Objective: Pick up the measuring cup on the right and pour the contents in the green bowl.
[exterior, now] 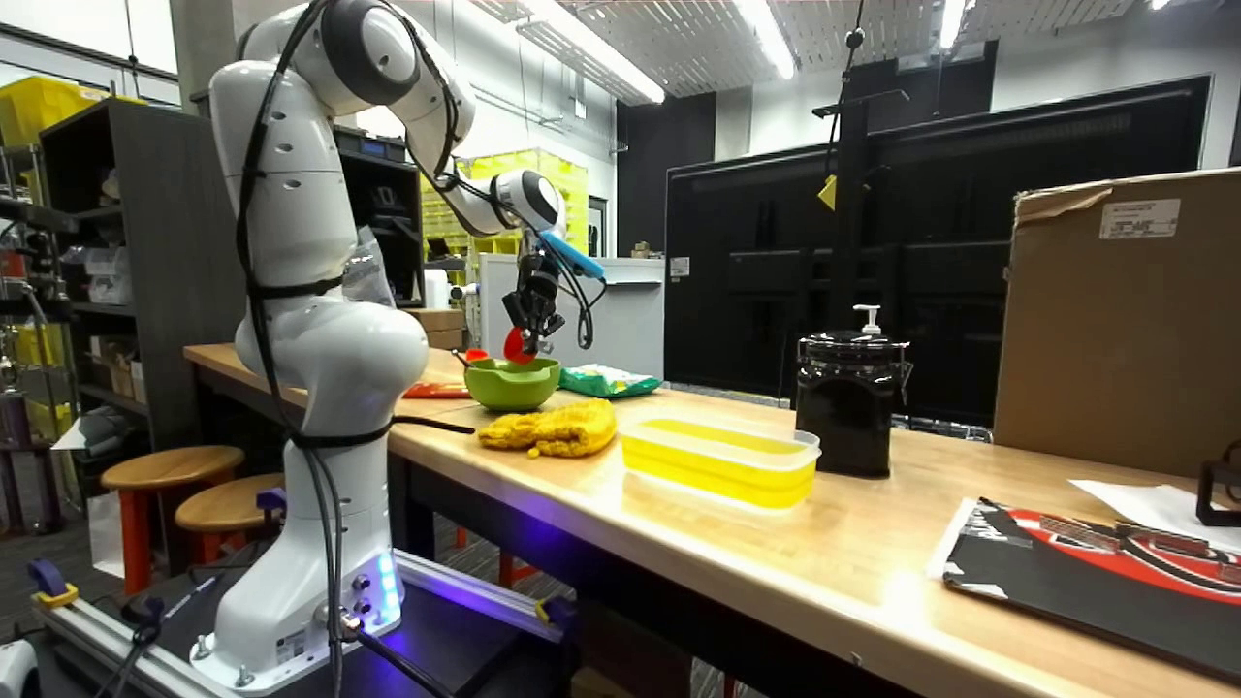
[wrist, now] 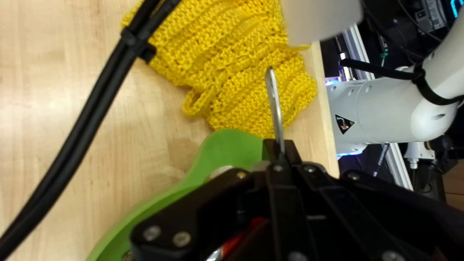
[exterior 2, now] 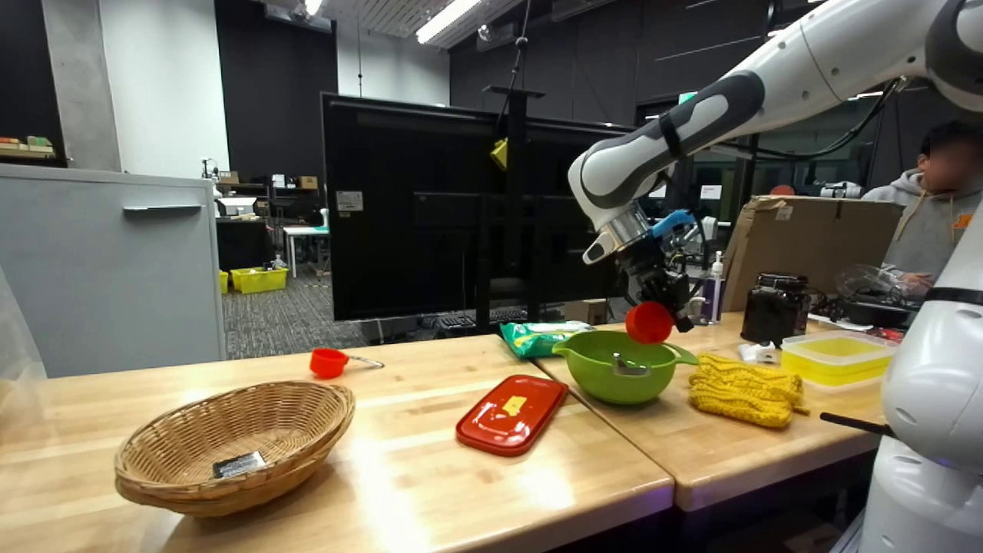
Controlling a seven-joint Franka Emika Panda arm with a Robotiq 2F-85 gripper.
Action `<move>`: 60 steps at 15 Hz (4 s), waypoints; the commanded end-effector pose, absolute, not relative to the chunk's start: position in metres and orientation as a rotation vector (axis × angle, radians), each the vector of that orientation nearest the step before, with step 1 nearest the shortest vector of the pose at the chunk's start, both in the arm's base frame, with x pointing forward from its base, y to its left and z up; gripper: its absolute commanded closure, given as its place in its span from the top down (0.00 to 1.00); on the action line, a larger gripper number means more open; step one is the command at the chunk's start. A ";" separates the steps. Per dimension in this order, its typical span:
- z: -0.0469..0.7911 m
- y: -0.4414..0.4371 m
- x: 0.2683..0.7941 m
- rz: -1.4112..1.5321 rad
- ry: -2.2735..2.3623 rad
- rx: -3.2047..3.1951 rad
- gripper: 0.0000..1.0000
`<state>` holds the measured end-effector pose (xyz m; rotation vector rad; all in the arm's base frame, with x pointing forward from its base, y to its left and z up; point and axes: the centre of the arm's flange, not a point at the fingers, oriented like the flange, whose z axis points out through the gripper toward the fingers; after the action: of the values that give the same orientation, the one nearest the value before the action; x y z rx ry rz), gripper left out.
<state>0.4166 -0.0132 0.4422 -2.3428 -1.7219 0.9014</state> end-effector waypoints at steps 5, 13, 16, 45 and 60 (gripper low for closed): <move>0.449 0.008 0.411 0.797 -1.843 -2.617 0.01; 0.461 0.028 0.398 0.595 -1.781 -2.834 0.01; 0.465 0.032 0.383 0.542 -1.721 -2.925 0.01; 0.487 0.053 0.306 0.749 -1.287 -3.832 0.01; 0.485 0.045 0.300 0.741 -1.238 -3.906 0.01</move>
<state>0.3092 0.0525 0.4836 -3.9614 -1.1678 0.7754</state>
